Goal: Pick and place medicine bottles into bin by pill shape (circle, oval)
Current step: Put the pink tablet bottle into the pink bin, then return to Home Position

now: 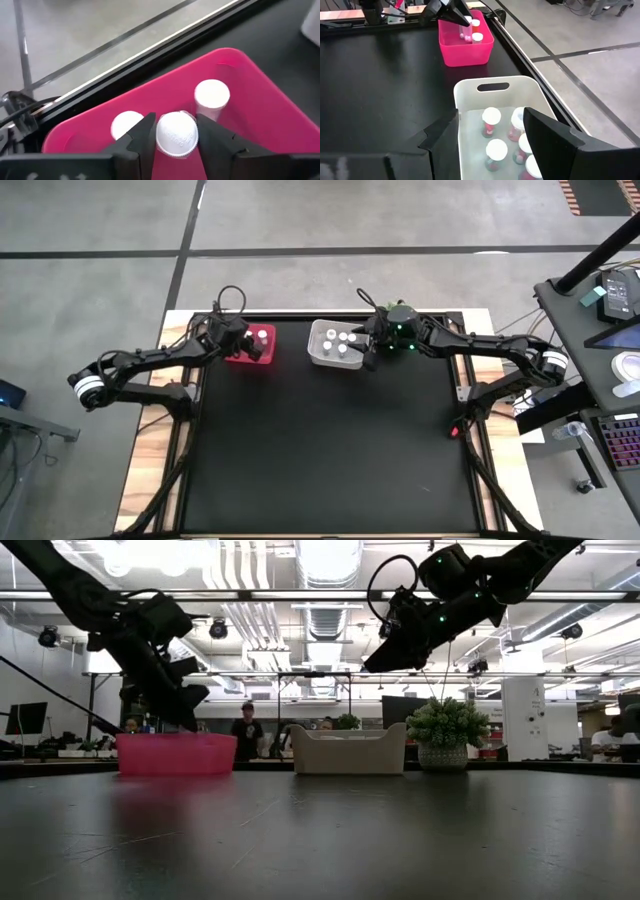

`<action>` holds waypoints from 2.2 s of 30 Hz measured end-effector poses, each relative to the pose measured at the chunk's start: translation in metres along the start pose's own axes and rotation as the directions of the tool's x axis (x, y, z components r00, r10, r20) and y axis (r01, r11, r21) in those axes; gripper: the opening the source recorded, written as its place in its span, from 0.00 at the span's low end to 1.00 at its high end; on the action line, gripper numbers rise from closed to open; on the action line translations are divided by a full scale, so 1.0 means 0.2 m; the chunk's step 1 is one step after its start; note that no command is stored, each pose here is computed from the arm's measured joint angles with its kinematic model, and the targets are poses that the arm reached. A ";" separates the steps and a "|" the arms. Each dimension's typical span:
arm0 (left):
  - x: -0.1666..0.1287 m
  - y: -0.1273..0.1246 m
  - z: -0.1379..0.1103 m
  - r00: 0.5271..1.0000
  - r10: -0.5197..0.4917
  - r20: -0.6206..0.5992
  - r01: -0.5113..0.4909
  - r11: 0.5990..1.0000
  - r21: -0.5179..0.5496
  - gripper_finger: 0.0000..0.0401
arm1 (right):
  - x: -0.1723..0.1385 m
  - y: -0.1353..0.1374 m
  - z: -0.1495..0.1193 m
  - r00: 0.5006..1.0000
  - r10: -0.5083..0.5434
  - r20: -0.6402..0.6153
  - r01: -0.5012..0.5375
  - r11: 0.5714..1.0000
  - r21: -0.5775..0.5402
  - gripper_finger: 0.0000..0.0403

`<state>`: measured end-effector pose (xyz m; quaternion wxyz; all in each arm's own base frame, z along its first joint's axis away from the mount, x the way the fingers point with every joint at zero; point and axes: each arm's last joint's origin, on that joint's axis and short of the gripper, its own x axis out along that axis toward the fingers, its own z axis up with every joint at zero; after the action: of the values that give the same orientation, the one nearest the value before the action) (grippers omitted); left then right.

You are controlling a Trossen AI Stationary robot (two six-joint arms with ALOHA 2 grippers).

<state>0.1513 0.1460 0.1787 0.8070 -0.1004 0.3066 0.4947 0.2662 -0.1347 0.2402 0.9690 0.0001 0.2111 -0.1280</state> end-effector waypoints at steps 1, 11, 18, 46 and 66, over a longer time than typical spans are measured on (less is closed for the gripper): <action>0.00 0.00 0.00 1.000 0.007 0.000 -0.007 1.000 0.000 0.28 | 0.00 0.00 0.00 1.000 0.000 0.000 0.000 1.000 0.002 0.53; 0.04 -0.01 -0.03 1.000 0.003 -0.023 -0.003 1.000 0.006 0.31 | 0.00 0.00 0.00 1.000 0.000 -0.003 0.000 1.000 0.009 0.53; 0.07 -0.02 -0.02 1.000 -0.002 0.000 0.002 1.000 -0.003 0.31 | 0.00 0.00 -0.01 1.000 0.002 -0.013 -0.001 1.000 0.019 0.53; 0.07 -0.03 -0.02 0.998 -0.059 -0.002 0.059 0.998 0.003 0.32 | 0.00 -0.01 0.00 1.000 -0.008 0.011 0.009 0.996 -0.089 0.53; -0.02 -0.01 0.03 0.995 -0.076 0.063 0.077 0.997 -0.014 0.64 | -0.01 -0.06 0.03 0.996 -0.065 0.068 0.071 0.992 -0.103 0.53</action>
<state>0.1538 0.1454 0.1851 0.8336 -0.1029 0.2732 0.4689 0.2632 -0.1464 0.2467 0.9691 -0.0621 0.1860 -0.1497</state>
